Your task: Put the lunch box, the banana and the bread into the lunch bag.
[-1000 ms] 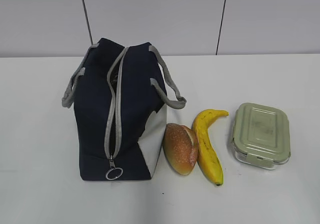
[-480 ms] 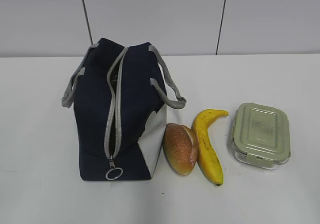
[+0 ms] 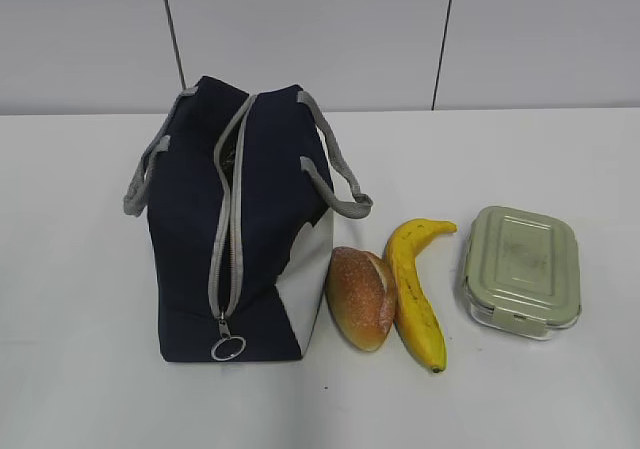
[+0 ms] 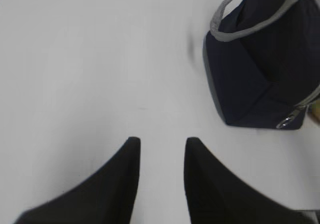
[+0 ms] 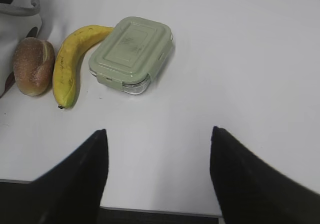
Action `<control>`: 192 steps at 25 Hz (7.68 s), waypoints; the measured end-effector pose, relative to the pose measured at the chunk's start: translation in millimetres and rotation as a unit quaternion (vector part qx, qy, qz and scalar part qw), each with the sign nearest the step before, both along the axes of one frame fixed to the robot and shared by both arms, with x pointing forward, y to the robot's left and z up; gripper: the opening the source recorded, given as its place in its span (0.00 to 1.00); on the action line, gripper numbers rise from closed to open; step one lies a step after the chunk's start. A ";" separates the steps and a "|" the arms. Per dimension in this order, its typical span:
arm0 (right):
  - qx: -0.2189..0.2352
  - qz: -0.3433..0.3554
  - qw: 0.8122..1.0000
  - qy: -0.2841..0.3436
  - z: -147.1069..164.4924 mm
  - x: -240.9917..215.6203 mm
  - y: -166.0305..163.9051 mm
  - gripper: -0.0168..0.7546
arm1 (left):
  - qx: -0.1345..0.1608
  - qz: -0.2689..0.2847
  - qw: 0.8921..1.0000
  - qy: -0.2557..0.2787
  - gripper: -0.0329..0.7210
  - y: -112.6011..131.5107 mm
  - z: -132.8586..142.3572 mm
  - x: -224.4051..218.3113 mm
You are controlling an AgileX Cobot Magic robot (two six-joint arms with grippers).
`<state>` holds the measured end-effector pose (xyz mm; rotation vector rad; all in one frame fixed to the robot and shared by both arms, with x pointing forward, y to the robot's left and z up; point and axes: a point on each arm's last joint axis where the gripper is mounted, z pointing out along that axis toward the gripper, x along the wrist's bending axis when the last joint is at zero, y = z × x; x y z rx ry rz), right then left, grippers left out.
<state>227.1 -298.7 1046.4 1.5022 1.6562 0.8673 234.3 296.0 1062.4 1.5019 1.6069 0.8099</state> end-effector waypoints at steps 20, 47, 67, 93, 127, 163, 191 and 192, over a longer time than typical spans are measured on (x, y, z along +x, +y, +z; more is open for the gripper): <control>0.000 0.000 1.000 0.000 0.0 0.0 0.0 0.64 | -0.067 -0.036 0.982 0.172 0.36 -12.1 77.3 135.7; 0.000 0.000 1.000 0.000 0.0 0.0 0.0 0.64 | -0.092 -0.183 0.938 0.280 0.56 -98.2 64.4 311.5; 0.000 0.000 1.000 0.000 0.0 0.0 0.0 0.64 | -0.111 -0.208 0.914 0.331 0.62 -125.6 20.1 344.0; 0.000 0.000 1.000 0.000 0.0 0.0 0.0 0.64 | -0.078 -0.205 0.915 0.340 0.04 -122.5 11.8 347.2; 0.135 0.016 0.985 0.111 2.0 136.2 18.5 0.64 | -0.075 -0.211 0.904 0.364 0.04 -122.2 11.0 342.6; 0.367 0.034 0.886 0.279 -75.3 289.9 -55.7 0.63 | -0.075 -0.211 0.904 0.364 0.04 -122.2 11.0 342.4; 0.349 0.049 0.884 0.307 -92.9 306.2 -67.8 0.85 | -0.075 -0.211 0.904 0.364 0.04 -122.2 11.0 342.4; 0.350 0.048 0.882 0.310 -95.5 307.0 -68.2 0.85 | -0.075 -0.211 0.904 0.364 0.04 -122.1 10.9 342.4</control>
